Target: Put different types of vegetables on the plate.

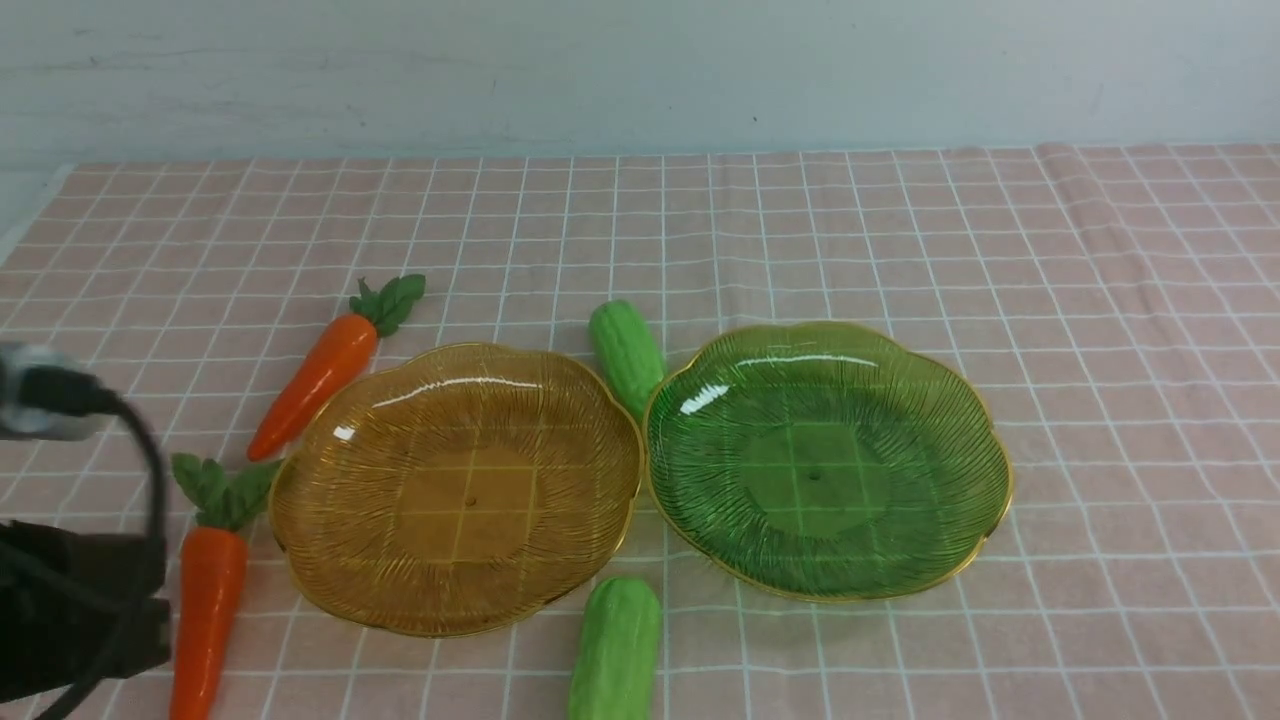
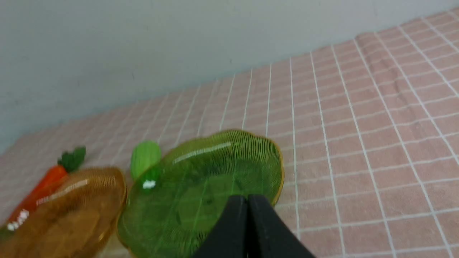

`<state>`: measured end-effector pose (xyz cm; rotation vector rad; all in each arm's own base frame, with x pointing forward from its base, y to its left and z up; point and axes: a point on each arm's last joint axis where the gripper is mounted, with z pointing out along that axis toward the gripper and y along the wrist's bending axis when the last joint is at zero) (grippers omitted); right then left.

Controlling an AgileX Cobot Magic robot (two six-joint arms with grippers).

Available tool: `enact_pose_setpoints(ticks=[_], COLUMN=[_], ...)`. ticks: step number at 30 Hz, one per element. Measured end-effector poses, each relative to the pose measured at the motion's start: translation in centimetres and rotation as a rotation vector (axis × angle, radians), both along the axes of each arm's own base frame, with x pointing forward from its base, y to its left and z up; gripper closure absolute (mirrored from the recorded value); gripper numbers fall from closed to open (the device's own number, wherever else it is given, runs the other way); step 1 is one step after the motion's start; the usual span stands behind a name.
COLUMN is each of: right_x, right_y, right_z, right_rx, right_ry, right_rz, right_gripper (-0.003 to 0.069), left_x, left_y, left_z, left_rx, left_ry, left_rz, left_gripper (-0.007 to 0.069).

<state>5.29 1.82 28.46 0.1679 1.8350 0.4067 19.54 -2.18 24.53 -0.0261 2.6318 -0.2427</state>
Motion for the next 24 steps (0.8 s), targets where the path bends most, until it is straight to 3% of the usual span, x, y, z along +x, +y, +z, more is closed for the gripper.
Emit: enact_pose_setpoints(ticks=[6,12,15,20,24], right_x=[2.5,3.4,3.4,3.5,3.5], right_y=[0.5,0.9,1.0,1.0,1.0], right_z=[4.2,3.6,3.5,3.6,3.6], right_rx=[-0.241,-0.258,-0.258,-0.256,-0.267], right_ry=[0.282,0.375,0.371,0.360,0.356], right_rz=[0.191,0.273,0.282,0.280,0.286], right_gripper=[0.0674,0.0674,0.0674,0.0674,0.0674], left_x=[1.8,2.4,2.8,3.8,4.7], left_y=[3.1,4.0,4.1,4.3,4.6], left_z=[-1.4,-2.8,-3.7,-5.8,-7.6], left_rx=[-0.002,0.011,0.032,0.044,0.047], left_ry=[0.059,0.114,0.145,0.197,0.232], left_rz=[0.154,0.149,0.102,0.080,0.087], left_gripper=[0.0627,0.0603,0.0540,0.0314,0.0214])
